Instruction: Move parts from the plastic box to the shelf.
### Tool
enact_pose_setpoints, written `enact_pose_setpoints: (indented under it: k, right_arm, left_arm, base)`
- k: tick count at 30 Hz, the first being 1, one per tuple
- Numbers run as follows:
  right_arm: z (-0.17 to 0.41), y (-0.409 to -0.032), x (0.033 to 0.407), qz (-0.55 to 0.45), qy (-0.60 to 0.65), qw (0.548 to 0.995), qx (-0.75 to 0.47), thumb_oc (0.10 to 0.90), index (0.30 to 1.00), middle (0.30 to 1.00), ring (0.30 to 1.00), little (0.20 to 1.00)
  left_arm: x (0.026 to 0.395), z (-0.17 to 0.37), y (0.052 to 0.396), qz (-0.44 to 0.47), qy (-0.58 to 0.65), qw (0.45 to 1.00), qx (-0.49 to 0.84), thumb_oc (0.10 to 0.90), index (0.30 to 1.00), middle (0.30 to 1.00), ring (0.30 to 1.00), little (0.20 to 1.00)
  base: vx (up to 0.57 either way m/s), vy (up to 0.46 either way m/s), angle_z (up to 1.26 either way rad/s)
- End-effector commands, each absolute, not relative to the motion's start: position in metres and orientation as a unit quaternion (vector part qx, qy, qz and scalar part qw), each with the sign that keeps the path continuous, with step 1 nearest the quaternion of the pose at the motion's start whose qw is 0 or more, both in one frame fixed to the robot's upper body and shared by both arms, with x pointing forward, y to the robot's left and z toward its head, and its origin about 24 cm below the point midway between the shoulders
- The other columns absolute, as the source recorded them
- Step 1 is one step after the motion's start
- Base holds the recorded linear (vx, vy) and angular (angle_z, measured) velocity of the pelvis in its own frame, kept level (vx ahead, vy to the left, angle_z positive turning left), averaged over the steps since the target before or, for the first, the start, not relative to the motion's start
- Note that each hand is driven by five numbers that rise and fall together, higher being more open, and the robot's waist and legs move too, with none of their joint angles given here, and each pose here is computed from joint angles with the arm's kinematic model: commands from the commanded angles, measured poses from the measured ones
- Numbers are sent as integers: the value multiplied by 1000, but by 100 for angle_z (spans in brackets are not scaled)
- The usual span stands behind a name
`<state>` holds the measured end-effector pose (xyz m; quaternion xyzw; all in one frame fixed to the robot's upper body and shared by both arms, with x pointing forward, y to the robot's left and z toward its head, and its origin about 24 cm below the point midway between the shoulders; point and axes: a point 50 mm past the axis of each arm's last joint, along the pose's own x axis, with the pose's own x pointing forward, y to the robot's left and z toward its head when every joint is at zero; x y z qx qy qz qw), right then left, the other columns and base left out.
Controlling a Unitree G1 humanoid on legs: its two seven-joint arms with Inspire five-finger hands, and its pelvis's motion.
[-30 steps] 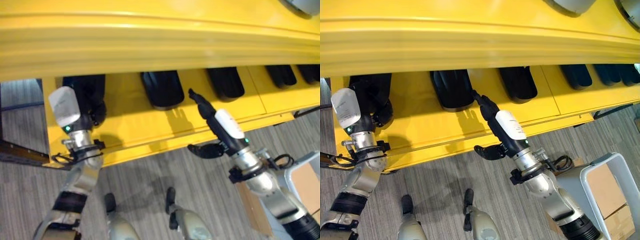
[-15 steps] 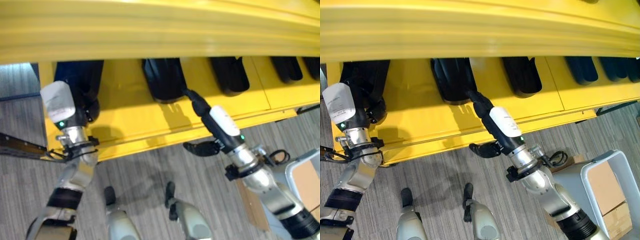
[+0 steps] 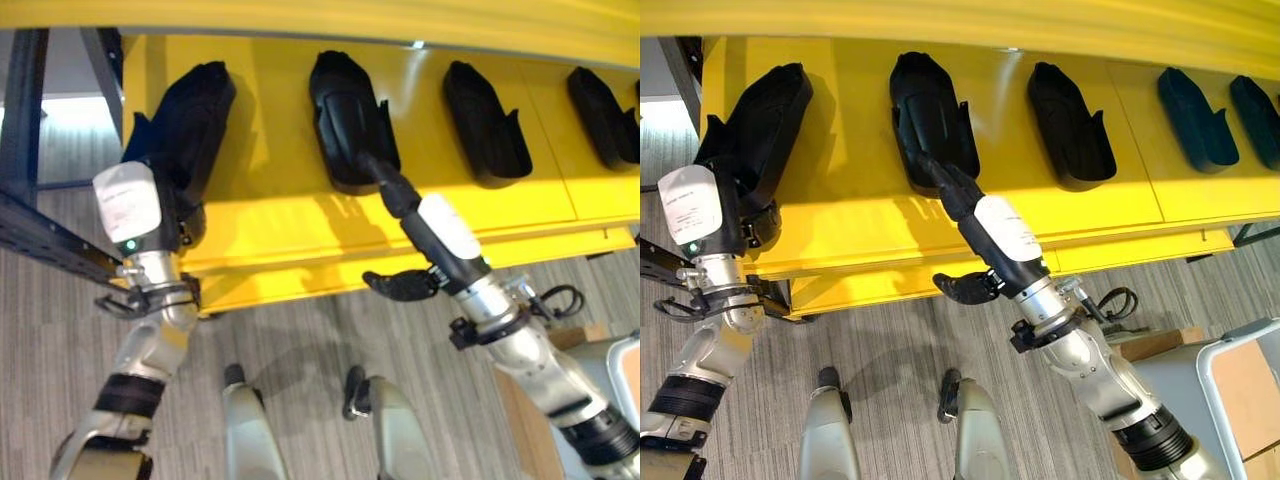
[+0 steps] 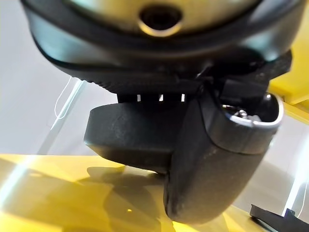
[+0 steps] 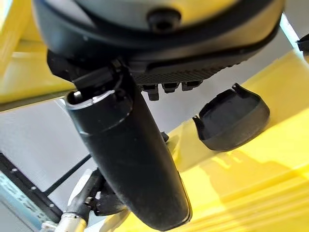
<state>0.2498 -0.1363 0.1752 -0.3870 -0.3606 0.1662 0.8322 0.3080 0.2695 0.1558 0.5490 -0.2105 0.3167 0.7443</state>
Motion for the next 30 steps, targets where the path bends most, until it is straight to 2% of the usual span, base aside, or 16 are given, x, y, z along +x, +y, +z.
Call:
enact_pose_setpoints:
  k: [1,16,30]
  right_arm:
    - [208,-129,234,153,-456,811,-333,900,1000,1000,1000,1000]
    - [223,-130,219,134,-504,788,-326,900,1000,1000,1000,1000]
    - [225,-125,217,142,-511,783,-324,900,1000,1000,1000,1000]
  left_arm:
    - [309,160,266,305,-231,721,578,400,300,300,300,300]
    - [307,154,278,348,-203,731,551,400,300,300,300,300]
    - [315,164,264,377,-217,761,482,400,300,300,300,300]
  base:
    - [0,0,0]
    - [0,-5,-1]
    - [3,-3,-2]
